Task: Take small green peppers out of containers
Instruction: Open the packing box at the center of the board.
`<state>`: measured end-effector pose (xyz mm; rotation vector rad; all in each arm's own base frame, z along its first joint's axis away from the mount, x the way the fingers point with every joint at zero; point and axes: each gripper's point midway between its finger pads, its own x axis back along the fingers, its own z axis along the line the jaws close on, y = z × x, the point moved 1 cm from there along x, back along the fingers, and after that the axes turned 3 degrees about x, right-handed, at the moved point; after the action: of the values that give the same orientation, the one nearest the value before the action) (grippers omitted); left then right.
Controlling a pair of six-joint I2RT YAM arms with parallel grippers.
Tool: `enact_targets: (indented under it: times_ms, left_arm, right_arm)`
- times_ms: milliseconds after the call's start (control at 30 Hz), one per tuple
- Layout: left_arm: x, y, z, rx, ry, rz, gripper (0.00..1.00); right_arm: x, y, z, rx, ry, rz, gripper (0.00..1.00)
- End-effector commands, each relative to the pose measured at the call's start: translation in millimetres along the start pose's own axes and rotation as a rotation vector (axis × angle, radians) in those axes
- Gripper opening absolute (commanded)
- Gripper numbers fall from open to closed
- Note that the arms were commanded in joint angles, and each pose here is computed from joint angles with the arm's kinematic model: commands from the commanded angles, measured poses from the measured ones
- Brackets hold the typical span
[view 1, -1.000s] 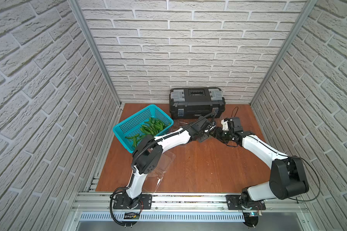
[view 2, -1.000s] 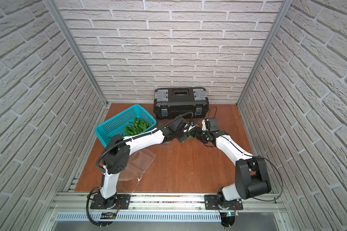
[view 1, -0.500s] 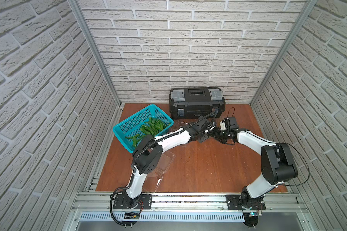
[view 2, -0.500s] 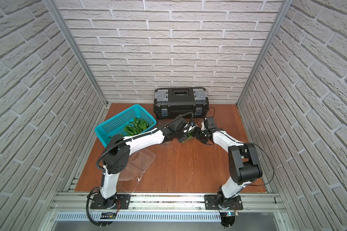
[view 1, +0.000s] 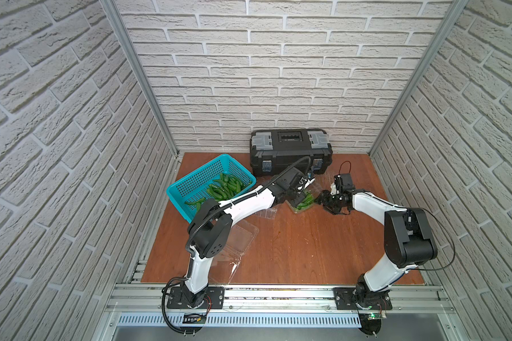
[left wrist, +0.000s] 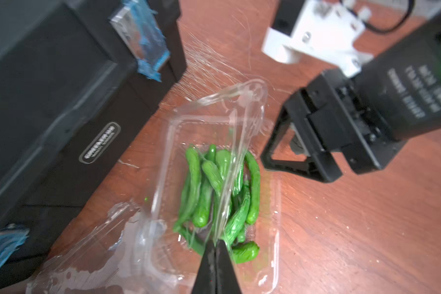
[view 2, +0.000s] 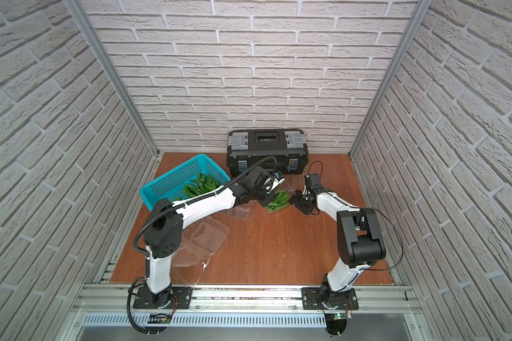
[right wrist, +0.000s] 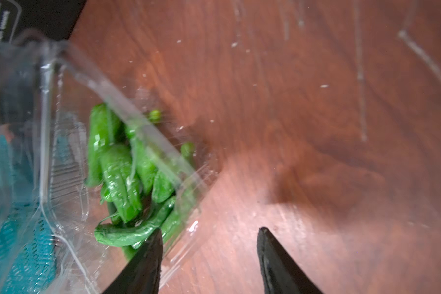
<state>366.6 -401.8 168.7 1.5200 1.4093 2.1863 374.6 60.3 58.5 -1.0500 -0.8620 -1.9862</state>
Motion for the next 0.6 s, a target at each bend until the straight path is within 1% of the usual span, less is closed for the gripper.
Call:
enact_targets:
  times_ms: [0, 67, 100, 133, 167, 200, 233, 267, 367, 400, 467, 567]
  left_arm:
    - [16.9, 13.3, 10.8, 0.112, -0.040, -0.066, 0.00]
    - [19.7, 15.4, 15.8, 0.140, -0.045, -0.079, 0.00]
    - [20.6, 15.9, 19.1, 0.154, -0.042, -0.086, 0.04]
    - [22.7, 16.8, 23.0, 0.170, -0.038, -0.094, 0.10]
    - [24.5, 18.0, 27.4, 0.192, -0.036, -0.107, 0.18]
    - [27.9, 20.3, 33.3, 0.224, -0.031, -0.123, 0.32]
    - [30.5, 21.8, 39.5, 0.251, -0.025, -0.140, 0.37]
    - [35.0, 24.9, 47.3, 0.285, -0.015, -0.165, 0.39]
    - [49.5, 30.3, 73.1, 0.390, 0.023, -0.241, 0.62]
    - [55.2, 31.3, 82.8, 0.419, 0.048, -0.267, 0.67]
    - [67.1, 30.7, 103.8, 0.481, 0.112, -0.323, 0.73]
    - [77.8, 29.3, 125.6, 0.540, 0.172, -0.369, 0.83]
  right_arm:
    - [-0.4, -1.8, -12.4, -0.002, -0.040, 0.007, 0.60]
    - [1.9, -1.1, -11.1, 0.008, -0.033, 0.005, 0.60]
    - [4.7, -0.2, -8.3, 0.019, -0.022, 0.001, 0.60]
    - [8.8, 2.0, -4.8, 0.027, -0.009, -0.009, 0.60]
    - [13.9, 4.0, -1.1, 0.043, 0.001, -0.020, 0.60]
    - [21.0, 6.3, 3.1, 0.060, 0.009, -0.034, 0.60]
    - [28.0, 8.7, 5.3, 0.075, 0.008, -0.049, 0.60]
    - [36.9, 11.0, 7.2, 0.095, 0.000, -0.067, 0.60]
    - [62.3, 17.3, 12.0, 0.148, -0.024, -0.121, 0.59]
    - [70.0, 18.8, 14.7, 0.165, -0.027, -0.138, 0.59]
    - [82.4, 20.1, 23.7, 0.203, -0.021, -0.160, 0.59]
    - [86.8, 17.9, 43.2, 0.263, 0.015, -0.140, 0.57]
